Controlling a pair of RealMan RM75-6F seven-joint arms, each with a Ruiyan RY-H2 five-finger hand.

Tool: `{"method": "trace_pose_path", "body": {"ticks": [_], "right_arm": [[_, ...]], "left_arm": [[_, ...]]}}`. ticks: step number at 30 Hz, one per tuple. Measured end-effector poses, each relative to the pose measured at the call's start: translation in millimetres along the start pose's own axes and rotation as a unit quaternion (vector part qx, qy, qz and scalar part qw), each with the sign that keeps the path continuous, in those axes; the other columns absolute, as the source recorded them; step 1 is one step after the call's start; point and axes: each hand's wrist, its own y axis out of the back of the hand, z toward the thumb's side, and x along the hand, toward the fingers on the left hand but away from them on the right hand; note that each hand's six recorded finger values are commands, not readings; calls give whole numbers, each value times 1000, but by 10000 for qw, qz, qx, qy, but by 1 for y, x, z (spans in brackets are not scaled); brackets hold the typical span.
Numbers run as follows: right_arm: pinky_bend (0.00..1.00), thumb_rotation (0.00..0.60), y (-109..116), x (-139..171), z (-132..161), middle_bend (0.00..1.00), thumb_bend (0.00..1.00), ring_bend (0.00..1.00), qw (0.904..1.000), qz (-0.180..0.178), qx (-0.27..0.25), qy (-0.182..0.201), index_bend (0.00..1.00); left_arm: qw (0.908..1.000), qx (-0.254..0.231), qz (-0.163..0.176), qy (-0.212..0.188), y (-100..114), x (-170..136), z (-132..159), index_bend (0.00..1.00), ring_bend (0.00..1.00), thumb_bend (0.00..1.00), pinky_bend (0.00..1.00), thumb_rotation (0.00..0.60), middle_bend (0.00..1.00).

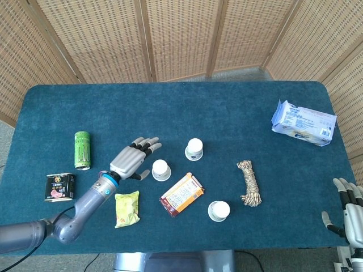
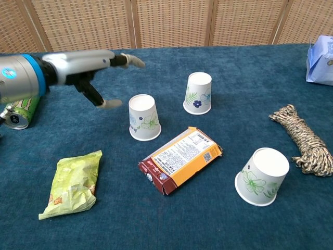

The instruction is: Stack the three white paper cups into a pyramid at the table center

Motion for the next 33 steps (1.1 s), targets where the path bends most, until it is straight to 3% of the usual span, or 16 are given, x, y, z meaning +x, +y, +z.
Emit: {"method": "trace_pose_path", "body": {"ticks": [7, 17, 24, 33], "right_arm": [[0, 600, -3, -3, 0, 0, 414, 0, 10000, 45, -23, 2, 0], [0, 600, -4, -5, 10, 0, 414, 0, 9997, 65, -35, 245, 0], [0, 600, -5, -7, 50, 0, 412, 0, 9940, 295, -110, 1048, 0], [0, 600, -15, 0, 110, 0, 396, 0, 9693, 887, -202, 2282, 0]], "left_arm": [[9997, -41, 224, 89, 26, -7, -11, 30, 0, 437, 9, 600, 0], [9997, -11, 141, 180, 34, -38, -22, 31, 0, 437, 6, 600, 0], [9986, -39, 65, 519, 38, -84, -50, 35, 0, 437, 1, 600, 0], [9956, -158, -29, 928, 39, -148, -80, 39, 0, 438, 0, 600, 0]]}}
